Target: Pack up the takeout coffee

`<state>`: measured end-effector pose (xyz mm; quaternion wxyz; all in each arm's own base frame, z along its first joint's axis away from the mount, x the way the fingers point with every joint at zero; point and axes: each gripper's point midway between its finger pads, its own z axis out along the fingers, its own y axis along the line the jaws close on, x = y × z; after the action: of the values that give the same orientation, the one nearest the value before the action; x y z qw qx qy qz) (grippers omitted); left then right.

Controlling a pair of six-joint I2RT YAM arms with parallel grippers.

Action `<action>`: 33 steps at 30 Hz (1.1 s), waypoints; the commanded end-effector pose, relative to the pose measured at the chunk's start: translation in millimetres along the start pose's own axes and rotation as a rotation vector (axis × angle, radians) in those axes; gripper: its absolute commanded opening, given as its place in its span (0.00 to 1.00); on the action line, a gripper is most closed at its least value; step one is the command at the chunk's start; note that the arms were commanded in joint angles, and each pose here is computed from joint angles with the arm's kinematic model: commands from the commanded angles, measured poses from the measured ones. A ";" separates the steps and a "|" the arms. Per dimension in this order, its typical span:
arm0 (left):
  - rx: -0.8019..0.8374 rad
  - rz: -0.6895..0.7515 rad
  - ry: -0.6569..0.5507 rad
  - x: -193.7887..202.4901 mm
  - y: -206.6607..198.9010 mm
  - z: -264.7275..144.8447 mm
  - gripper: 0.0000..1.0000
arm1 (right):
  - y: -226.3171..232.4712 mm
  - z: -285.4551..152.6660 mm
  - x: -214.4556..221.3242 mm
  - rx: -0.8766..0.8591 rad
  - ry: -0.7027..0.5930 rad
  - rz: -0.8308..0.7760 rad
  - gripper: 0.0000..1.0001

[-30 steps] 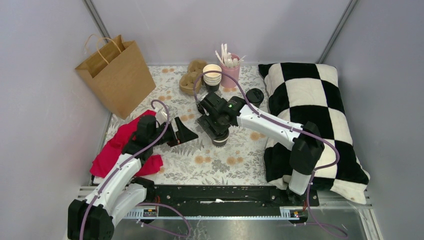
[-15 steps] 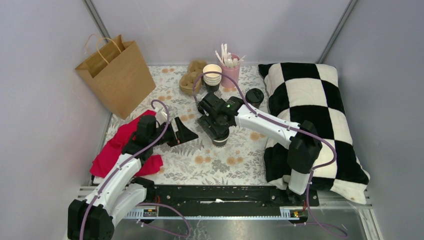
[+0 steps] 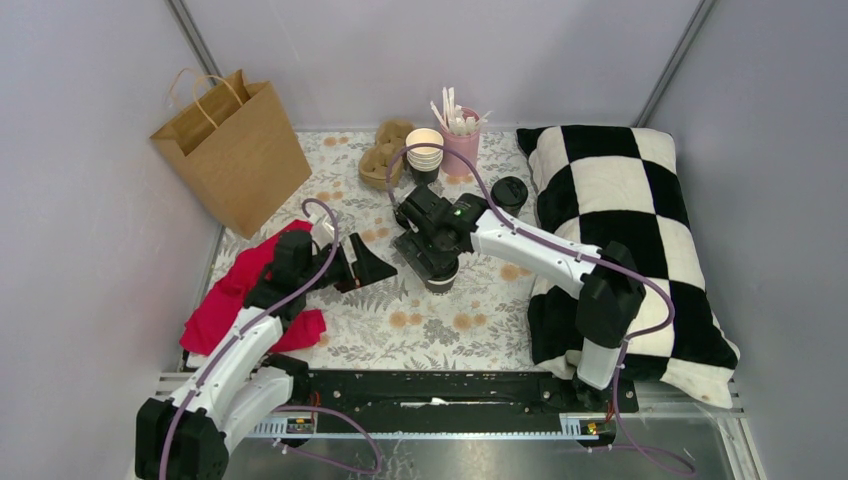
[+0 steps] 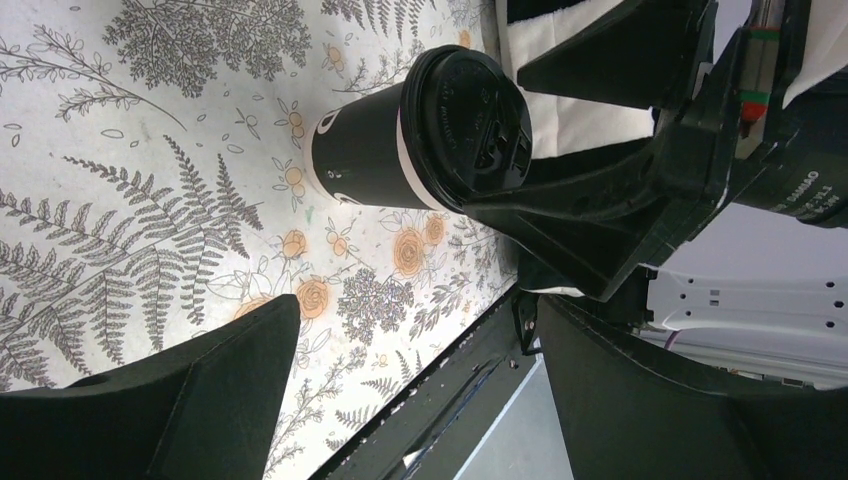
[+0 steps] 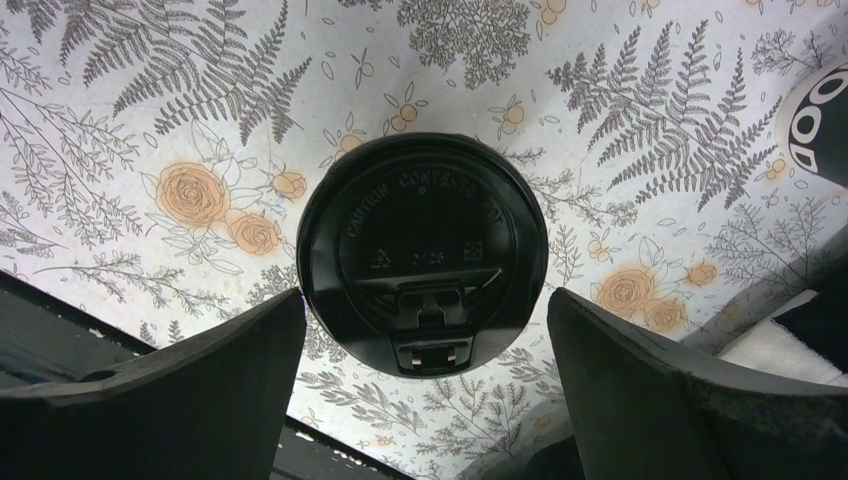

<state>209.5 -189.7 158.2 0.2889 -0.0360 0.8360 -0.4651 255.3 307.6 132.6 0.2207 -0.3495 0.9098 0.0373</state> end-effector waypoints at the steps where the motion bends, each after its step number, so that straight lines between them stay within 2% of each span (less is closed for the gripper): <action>1: 0.037 0.022 -0.020 -7.4 -4.0 6.5 0.93 | -3.9 -29.1 -3.6 -0.010 -0.061 0.046 0.98; 4: 0.051 -0.002 -0.012 -11.7 -5.0 13.9 0.93 | -7.7 -41.6 0.3 -0.010 -0.089 0.083 1.00; 7: 0.067 -0.017 -0.012 -20.1 -10.1 23.2 0.93 | -11.9 -49.7 11.8 -0.084 -0.118 0.193 1.00; 13: 0.065 -0.025 0.033 -28.7 -18.3 57.4 0.85 | -31.2 -59.1 13.5 -0.333 -0.270 0.634 1.00; 16: 0.048 0.000 0.040 -30.7 -22.5 72.9 0.82 | -36.4 -57.4 7.7 -0.436 -0.287 0.800 1.00; 21: 0.019 0.031 0.016 -39.0 -21.4 85.3 0.81 | -34.9 -49.7 2.4 -0.503 -0.251 0.931 1.00; 23: 0.012 0.038 0.018 -38.6 -20.6 90.9 0.79 | -31.3 -45.3 -0.9 -0.539 -0.247 0.958 0.96; 29: 0.023 0.054 0.057 -31.5 -23.7 107.4 0.64 | -25.2 -29.7 7.6 -0.551 -0.191 0.987 0.90; 33: 0.019 0.074 0.057 -29.4 -25.7 108.6 0.60 | -23.9 -26.2 10.9 -0.556 -0.187 0.995 0.86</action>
<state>268.2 -267.7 120.8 0.2305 -0.0140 0.8617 -0.4518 251.1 270.2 146.6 0.1567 0.0743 0.9091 0.3788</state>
